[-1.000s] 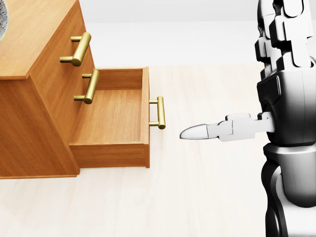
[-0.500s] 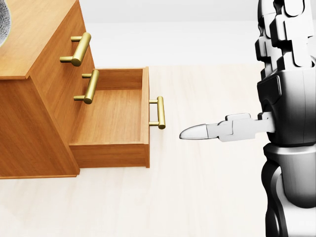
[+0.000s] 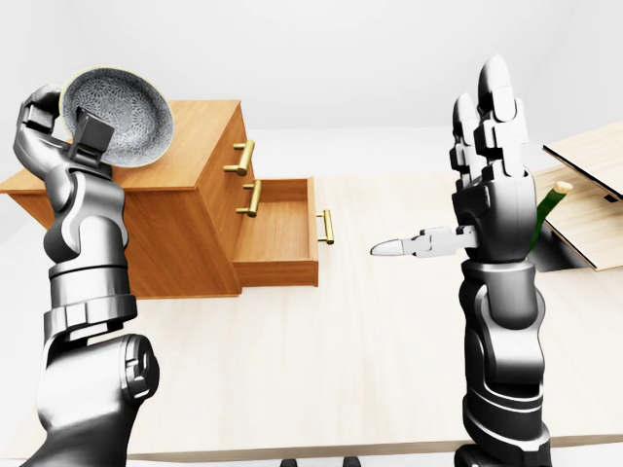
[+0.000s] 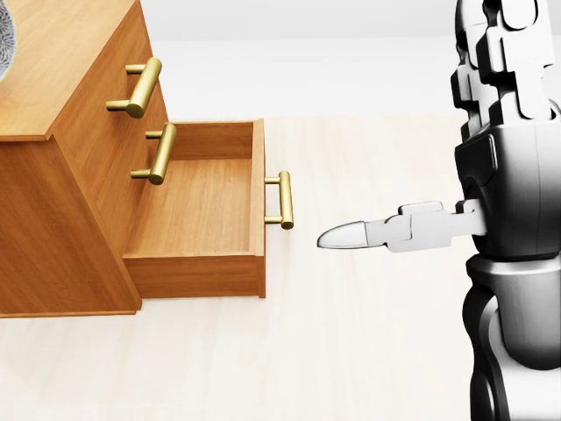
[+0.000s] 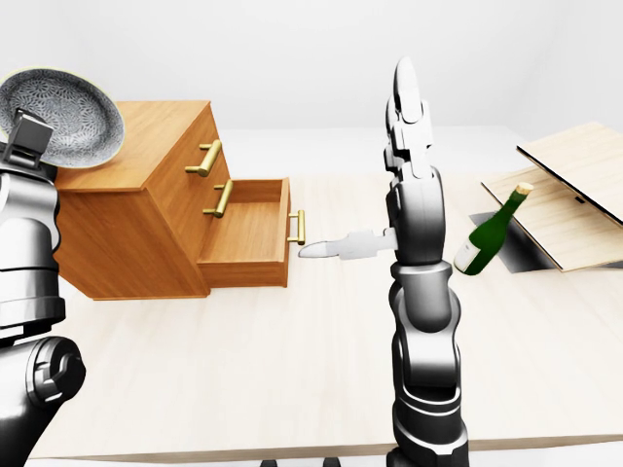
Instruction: Put the bowl on top of the cabinet.
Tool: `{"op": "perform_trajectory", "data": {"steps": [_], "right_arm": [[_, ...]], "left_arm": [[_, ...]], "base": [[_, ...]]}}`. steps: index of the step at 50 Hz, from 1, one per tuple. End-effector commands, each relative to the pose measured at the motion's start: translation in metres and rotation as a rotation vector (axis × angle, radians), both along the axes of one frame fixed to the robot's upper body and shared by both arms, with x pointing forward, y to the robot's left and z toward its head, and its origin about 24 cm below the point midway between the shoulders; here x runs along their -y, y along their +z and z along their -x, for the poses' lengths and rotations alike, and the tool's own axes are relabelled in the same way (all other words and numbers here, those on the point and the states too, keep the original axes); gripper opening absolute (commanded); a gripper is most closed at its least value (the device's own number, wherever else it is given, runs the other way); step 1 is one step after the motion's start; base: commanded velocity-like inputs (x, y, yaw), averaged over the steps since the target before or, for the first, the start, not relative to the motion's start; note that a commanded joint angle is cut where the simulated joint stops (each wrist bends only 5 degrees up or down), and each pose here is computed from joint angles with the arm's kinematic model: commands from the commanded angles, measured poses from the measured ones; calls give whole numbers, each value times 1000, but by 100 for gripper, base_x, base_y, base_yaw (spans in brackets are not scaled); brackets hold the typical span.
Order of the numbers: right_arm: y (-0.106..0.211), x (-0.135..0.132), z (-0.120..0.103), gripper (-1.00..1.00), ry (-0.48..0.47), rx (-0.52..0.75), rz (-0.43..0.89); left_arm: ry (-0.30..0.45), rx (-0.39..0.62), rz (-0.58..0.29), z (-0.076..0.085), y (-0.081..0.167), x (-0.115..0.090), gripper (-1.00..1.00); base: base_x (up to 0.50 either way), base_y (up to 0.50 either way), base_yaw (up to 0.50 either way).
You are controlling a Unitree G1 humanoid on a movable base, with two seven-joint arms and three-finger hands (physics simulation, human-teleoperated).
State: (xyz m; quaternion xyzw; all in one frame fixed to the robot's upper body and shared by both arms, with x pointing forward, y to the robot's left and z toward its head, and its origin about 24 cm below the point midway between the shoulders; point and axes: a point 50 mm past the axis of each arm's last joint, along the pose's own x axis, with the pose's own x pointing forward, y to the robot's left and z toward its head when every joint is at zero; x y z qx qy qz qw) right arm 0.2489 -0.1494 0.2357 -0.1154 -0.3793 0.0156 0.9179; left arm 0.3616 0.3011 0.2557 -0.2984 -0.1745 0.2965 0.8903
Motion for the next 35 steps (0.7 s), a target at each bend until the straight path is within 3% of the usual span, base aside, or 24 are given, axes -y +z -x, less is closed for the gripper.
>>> {"op": "perform_trajectory", "data": {"steps": [1, 6, 7, 8, 9, 15, 29, 33, 35], "right_arm": [[1, 0, 0, 100, 0, 3, 1], [2, -1, 1, 100, 3, 11, 2], [1, 0, 0, 100, 1, 3, 1], [0, 0, 0, 100, 0, 0, 0], [0, 0, 0, 100, -1, -1, -1], [-1, 0, -1, 100, 0, -4, -1], [-2, 0, -1, 100, 1, -11, -2], [-2, -1, -1, 100, 3, -11, -1], [-2, 0, -1, 100, 2, -12, -1]], "left_arm": [[-18, -33, 89, 2, -22, -7, -100], [-10, -46, 83, 1, -23, -8, -100], [-9, -49, 81, 1, -24, -9, -83], [-6, -56, 72, 1, -25, -8, 57], [-4, -59, 62, 1, -25, -8, 100], [18, -87, 14, 0, -26, -8, 100], [23, -66, 10, 3, -24, -7, 100], [25, -12, -13, 8, -11, -8, 100], [15, 64, 2, 14, 5, -8, 100]], "base": [[0, 0, 0], [0, 0, 0], [0, 0, 0], [0, 0, 0], [0, 0, 0], [0, 0, 0], [0, 0, 0], [0, 0, 0], [0, 0, 0]]}}
